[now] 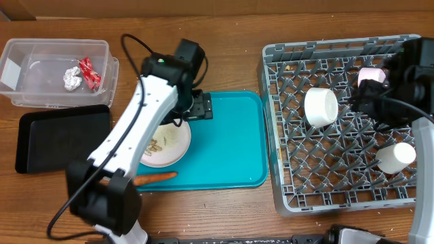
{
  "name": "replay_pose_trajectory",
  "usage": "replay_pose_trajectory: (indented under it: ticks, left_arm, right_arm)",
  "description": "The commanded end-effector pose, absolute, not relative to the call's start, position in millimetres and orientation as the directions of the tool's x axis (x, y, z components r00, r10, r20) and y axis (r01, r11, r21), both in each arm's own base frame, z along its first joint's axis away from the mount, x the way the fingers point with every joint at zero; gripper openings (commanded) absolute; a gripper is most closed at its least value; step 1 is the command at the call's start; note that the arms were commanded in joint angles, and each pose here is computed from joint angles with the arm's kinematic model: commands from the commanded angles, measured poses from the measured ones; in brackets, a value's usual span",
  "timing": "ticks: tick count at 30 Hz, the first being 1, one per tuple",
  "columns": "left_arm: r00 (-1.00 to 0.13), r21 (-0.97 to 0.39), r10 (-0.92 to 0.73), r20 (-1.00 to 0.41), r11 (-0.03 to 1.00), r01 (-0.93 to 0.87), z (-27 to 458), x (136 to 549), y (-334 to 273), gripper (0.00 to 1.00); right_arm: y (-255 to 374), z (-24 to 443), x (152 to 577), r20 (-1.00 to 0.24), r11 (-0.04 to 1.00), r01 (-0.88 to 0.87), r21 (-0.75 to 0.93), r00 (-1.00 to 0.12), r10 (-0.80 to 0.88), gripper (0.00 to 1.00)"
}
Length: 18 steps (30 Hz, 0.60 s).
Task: Sort waste into correct bins and load items into the dishwasher
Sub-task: 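Grasp the rim of the white plate with the left gripper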
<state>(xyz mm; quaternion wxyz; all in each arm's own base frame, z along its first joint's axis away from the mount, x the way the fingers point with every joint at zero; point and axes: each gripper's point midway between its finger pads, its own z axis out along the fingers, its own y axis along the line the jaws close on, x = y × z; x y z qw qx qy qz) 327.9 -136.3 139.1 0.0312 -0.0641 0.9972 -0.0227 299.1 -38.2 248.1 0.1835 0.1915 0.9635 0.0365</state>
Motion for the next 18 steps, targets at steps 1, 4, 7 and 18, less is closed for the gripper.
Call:
replay_pose_trajectory:
  ticks: [1, 4, 7, 18]
  left_arm:
    - [-0.987, 0.016, -0.161, 0.020, 0.987, -0.161, 106.5, 322.6, -140.9, 0.92]
    - [-0.987, 0.036, -0.149, 0.055, 0.989, -0.147, 88.3, 322.2, -147.5, 0.92]
    - [-0.985, 0.060, -0.148, 0.090, 0.988, -0.143, 71.0, 321.2, -150.8, 0.90]
    - [-0.964, 0.137, -0.196, 0.182, 0.975, -0.173, 17.0, 319.1, -149.9, 0.81]
  right_arm:
    - [-37.1, 256.4, 300.4, -0.350, 0.911, 0.361, 0.198, -0.843, 0.409, 0.64]
    - [-36.5, 256.6, 300.8, -0.350, 0.911, 0.358, 0.202, -0.843, 0.409, 0.64]
    - [-36.5, 256.6, 300.8, -0.350, 0.911, 0.358, 0.202, -0.843, 0.409, 0.64]
    - [-36.5, 256.6, 300.8, -0.350, 0.911, 0.359, 0.202, -0.843, 0.409, 0.64]
